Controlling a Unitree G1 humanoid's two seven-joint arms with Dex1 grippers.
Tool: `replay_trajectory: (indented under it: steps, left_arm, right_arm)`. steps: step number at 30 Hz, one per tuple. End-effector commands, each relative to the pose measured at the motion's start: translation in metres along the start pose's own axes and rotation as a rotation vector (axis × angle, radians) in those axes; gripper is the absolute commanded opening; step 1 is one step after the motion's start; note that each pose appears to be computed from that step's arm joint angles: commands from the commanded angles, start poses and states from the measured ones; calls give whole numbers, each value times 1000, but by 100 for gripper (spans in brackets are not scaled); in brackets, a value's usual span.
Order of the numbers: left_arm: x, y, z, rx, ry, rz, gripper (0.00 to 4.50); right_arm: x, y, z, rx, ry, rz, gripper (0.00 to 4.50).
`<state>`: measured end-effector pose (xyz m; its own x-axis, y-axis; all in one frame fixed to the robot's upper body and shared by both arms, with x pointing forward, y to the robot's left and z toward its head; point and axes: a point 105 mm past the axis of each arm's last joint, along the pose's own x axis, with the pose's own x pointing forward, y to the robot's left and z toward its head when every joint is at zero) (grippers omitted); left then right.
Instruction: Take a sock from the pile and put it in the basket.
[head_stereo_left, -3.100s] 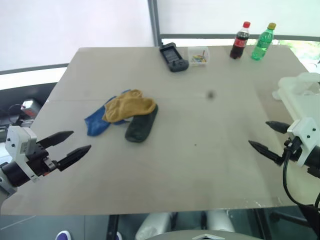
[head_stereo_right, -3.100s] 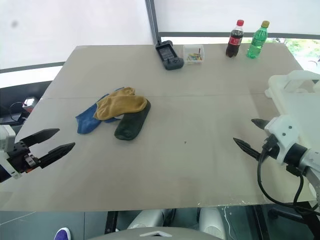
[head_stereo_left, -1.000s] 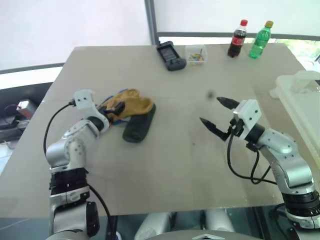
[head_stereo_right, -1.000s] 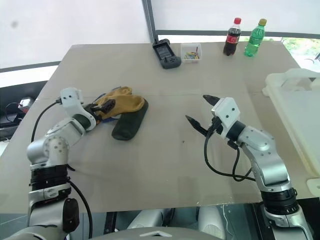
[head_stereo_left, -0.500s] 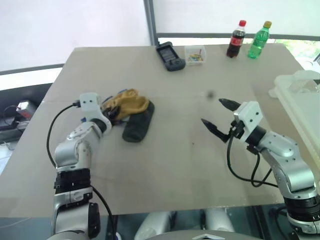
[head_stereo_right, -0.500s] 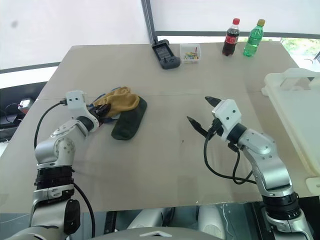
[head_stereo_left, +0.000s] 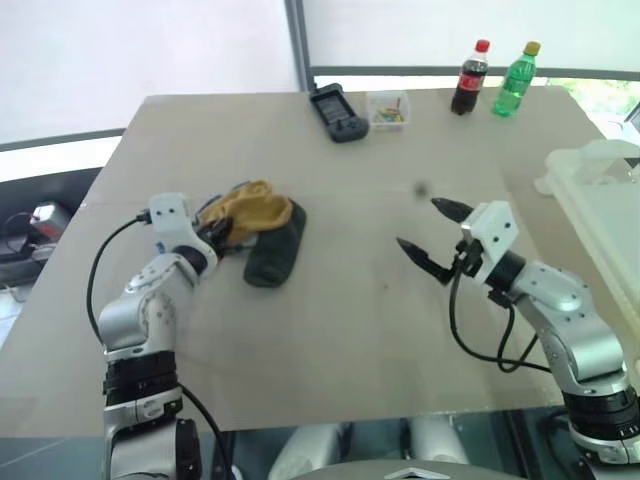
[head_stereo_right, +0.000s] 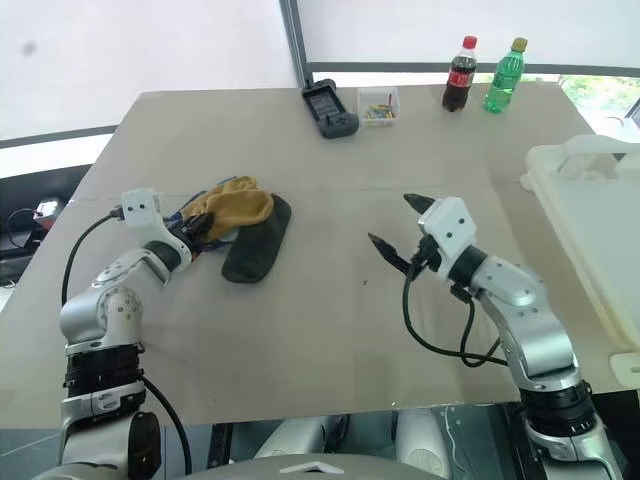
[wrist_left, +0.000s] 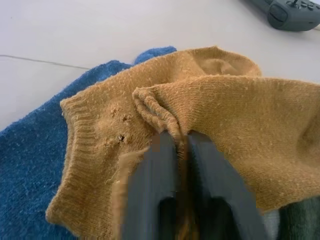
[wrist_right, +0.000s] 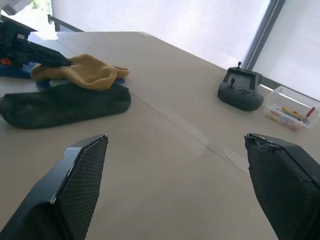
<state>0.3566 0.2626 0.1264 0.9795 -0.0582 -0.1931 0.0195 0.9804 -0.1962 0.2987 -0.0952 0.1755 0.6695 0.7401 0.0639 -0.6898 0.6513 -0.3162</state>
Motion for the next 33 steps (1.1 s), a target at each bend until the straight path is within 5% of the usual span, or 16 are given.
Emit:
replay_trajectory:
  steps: [1,3,15,18,22,24,33]
  left_arm:
    - [-6,-5,16,35,-65,-14,234]
    - [-8,-5,18,57,-74,-5,325]
    - [-8,-1,11,77,-48,35,325]
    - [-7,1,7,71,-31,46,256]
    - [-8,-1,7,47,-31,23,65]
    - [-10,-3,8,24,-40,3,4]
    - [-54,-20,11,-121,-41,-160,4]
  right_arm:
    - [10,4,7,25,-35,16,450]
    - [16,7,7,45,-39,24,450]
    - [20,9,6,40,-42,44,450]
    - [20,9,6,38,-41,41,450]
    - [18,9,6,37,-39,35,450]
    - [18,9,5,37,-38,33,450]
    - [17,10,3,40,-35,44,450]
